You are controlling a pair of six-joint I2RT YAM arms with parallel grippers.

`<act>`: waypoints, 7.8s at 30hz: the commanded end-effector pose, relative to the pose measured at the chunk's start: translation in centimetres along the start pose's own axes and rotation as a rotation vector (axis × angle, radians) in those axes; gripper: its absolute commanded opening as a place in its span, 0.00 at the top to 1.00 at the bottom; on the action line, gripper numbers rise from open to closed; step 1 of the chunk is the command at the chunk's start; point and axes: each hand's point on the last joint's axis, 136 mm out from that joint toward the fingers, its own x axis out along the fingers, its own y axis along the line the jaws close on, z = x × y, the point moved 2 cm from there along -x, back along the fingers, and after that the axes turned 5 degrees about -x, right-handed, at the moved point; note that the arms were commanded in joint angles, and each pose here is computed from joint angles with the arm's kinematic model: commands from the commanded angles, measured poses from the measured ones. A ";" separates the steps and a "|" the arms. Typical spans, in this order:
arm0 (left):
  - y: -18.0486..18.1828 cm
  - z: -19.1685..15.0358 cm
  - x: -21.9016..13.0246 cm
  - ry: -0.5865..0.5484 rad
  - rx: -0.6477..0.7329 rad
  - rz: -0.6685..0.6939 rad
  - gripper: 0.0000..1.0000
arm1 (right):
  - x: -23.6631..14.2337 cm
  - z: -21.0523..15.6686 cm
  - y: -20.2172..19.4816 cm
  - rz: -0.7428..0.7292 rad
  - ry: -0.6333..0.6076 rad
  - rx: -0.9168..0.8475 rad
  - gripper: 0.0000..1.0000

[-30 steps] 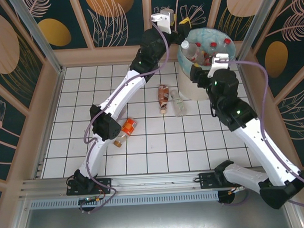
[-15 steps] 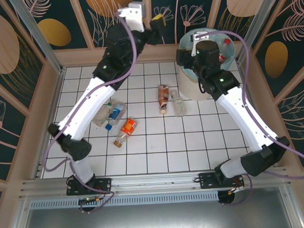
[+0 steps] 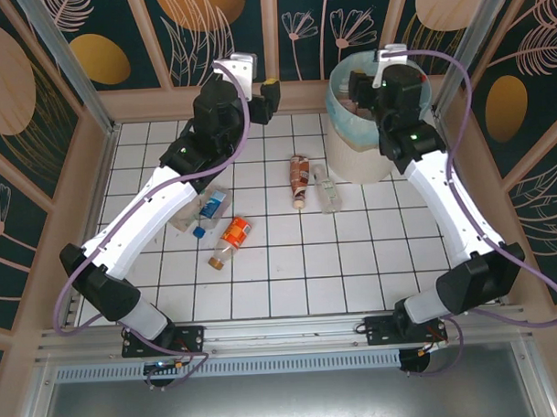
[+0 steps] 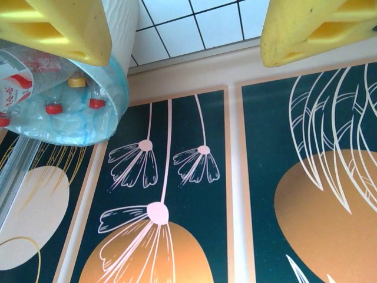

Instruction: Put the plastic bottles in the bin

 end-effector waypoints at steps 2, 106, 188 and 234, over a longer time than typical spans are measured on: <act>0.4 2.4 -1.2 -0.069 -0.019 0.003 0.32 | 2.3 -4.5 0.7 0.052 0.143 0.040 0.30; 6.4 -10.7 -3.4 0.317 -0.013 0.137 0.28 | 3.8 -2.8 -5.8 -0.063 0.384 0.080 0.47; 25.9 -17.0 -8.3 0.316 -0.524 0.310 0.27 | -16.8 -22.9 43.3 1.283 0.095 -1.003 0.69; -0.2 -8.9 -2.2 0.279 -0.071 -0.335 0.28 | 12.4 -2.4 -1.5 0.047 -0.105 0.145 0.44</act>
